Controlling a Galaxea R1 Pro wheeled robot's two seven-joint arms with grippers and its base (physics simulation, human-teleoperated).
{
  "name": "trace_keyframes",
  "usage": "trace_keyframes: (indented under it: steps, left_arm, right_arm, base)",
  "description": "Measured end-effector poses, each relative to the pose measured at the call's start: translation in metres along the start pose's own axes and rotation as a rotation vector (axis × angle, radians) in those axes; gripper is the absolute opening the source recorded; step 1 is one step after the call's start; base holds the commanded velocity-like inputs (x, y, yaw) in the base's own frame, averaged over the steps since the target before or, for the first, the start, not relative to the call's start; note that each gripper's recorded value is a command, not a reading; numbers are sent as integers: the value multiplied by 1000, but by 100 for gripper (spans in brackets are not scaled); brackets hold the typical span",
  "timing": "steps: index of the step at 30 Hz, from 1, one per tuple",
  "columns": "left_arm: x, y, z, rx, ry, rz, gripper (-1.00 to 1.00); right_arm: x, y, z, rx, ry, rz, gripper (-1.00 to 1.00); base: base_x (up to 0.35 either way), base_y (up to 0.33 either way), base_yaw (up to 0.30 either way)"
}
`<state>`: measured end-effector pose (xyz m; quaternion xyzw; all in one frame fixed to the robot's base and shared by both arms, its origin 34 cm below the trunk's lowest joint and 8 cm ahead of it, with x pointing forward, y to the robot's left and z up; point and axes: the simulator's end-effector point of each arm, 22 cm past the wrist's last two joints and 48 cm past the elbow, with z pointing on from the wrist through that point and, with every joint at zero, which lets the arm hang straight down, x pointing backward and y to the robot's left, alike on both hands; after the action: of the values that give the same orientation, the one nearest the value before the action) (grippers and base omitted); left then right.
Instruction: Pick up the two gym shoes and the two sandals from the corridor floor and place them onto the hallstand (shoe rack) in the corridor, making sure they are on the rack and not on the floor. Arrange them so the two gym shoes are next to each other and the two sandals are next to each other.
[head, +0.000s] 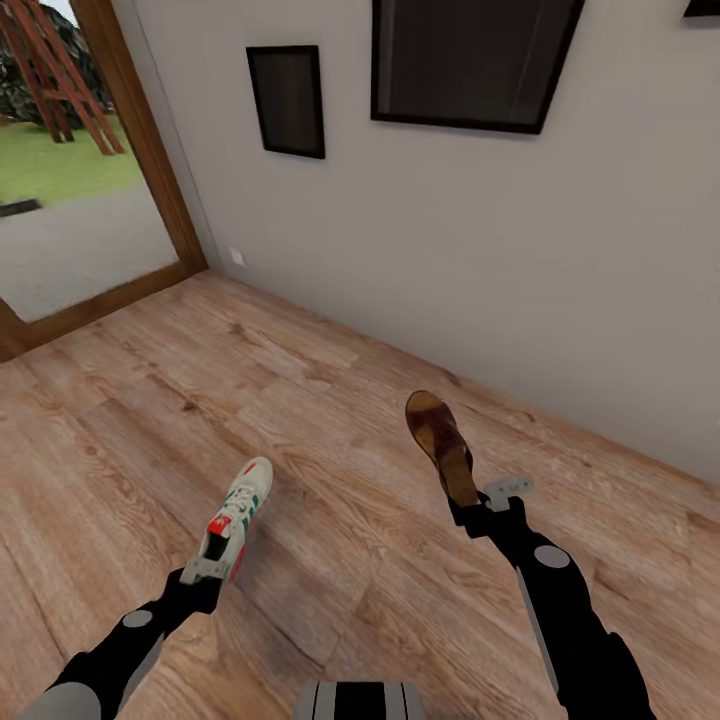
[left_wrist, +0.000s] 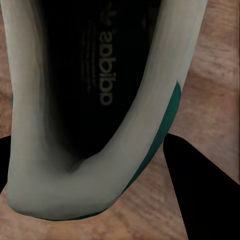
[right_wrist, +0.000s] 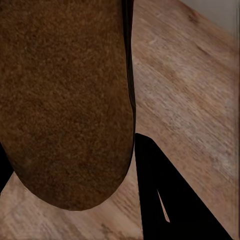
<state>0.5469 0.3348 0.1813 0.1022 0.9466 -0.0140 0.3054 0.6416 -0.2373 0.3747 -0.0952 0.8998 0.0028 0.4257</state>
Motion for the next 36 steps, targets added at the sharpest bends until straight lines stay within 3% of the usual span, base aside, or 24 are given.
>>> trace_keyframes:
  steps: [4,9,18,21,23,25,28,36]
  left_arm:
    - [8,-6,-10,2,-16,-18,-100]
    - [18,-11,-24,-1,-44,-50,-100]
    - [32,-7,-49,-29,-107,-118,-100]
    - [41,-9,-58,-32,-113,-126,-100]
    - [54,-16,-69,-30,-141,-118,-100]
    - [71,-23,-78,-26,-137,-121,-100]
    - [82,-27,-87,-25,-132,-121,-100]
    - [66,-27,-101,-26,-156,-118,-100]
  right_arm:
    - [-7,0,-6,2,-26,-7,-100]
    - [20,-2,-23,13,-22,-5,-100]
    - [78,-44,-67,108,-40,36,-100]
    - [101,-45,-80,116,-54,31,-100]
    - [150,-28,-90,88,-43,28,-100]
    - [179,-18,-97,75,-72,29,-100]
    - [205,-32,-108,114,-67,61,-100]
    - [216,-33,-121,128,-38,99,-100]
  base:
    - [0,0,0]
    - [0,0,0]
    - [0,0,0]
    - [0,0,0]
    - [0,0,0]
    - [0,0,0]
    - [0,0,0]
    - [0,0,0]
